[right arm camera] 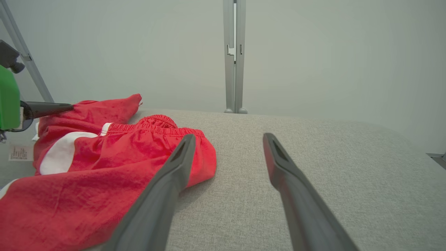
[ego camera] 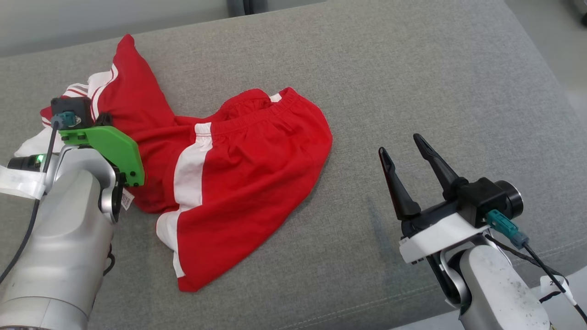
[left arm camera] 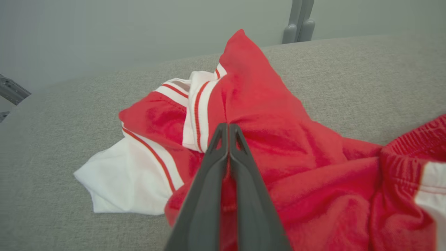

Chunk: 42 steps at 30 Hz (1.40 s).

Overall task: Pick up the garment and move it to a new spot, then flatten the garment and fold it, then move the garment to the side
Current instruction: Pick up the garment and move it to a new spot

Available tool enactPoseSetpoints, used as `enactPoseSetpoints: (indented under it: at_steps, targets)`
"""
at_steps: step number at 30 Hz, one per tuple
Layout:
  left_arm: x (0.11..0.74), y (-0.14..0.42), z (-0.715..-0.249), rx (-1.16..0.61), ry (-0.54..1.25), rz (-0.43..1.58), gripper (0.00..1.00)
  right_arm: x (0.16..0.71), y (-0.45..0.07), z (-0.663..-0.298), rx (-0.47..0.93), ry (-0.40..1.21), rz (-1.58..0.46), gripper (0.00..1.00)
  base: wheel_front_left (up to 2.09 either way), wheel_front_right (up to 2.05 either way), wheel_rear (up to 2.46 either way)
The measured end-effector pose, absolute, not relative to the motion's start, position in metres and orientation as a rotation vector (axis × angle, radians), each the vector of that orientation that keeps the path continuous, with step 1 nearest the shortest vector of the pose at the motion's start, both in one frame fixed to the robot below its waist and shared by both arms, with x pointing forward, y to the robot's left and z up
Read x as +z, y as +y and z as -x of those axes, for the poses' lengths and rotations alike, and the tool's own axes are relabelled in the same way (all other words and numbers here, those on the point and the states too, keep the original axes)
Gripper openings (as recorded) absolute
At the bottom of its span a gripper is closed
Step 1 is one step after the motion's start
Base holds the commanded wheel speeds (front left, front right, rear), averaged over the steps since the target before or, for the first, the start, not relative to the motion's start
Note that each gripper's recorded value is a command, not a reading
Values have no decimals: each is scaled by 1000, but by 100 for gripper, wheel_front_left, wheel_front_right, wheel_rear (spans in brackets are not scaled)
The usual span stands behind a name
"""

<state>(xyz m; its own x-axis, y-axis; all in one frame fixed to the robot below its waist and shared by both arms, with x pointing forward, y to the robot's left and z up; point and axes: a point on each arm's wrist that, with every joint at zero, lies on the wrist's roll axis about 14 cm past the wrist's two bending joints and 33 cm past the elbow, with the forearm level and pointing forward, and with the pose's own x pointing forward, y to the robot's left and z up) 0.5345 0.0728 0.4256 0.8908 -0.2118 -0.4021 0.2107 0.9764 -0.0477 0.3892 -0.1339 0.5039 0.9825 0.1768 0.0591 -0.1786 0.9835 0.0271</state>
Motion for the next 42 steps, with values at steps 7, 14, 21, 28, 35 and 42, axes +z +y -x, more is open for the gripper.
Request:
enactPoseSetpoints:
  at_steps: [7, 14, 21, 28, 35, 42]
  targets:
    - [468, 92, -547, -186, 272, -31, 0, 513, -123, -389, 207, -83, -45, 100, 0, 0, 0]
    - [556, 161, -586, -71, 47, -161, 0, 518, -113, -387, 239, -97, -53, 100, 0, 0, 0]
    - [643, 200, -612, 7, -154, -244, 0, 515, -114, -387, 232, -89, -59, 100, 0, 0, 0]
    - [672, 247, -617, 111, -198, -274, 0, 514, -117, -385, 221, -85, -59, 100, 0, 0, 0]
    - [713, 268, -621, 165, -289, -311, 0, 511, -121, -383, 208, -76, -55, 100, 0, 0, 0]
    - [654, 268, -632, 172, -97, -276, 0, 505, -125, -383, 193, -58, -55, 100, 0, 0, 0]
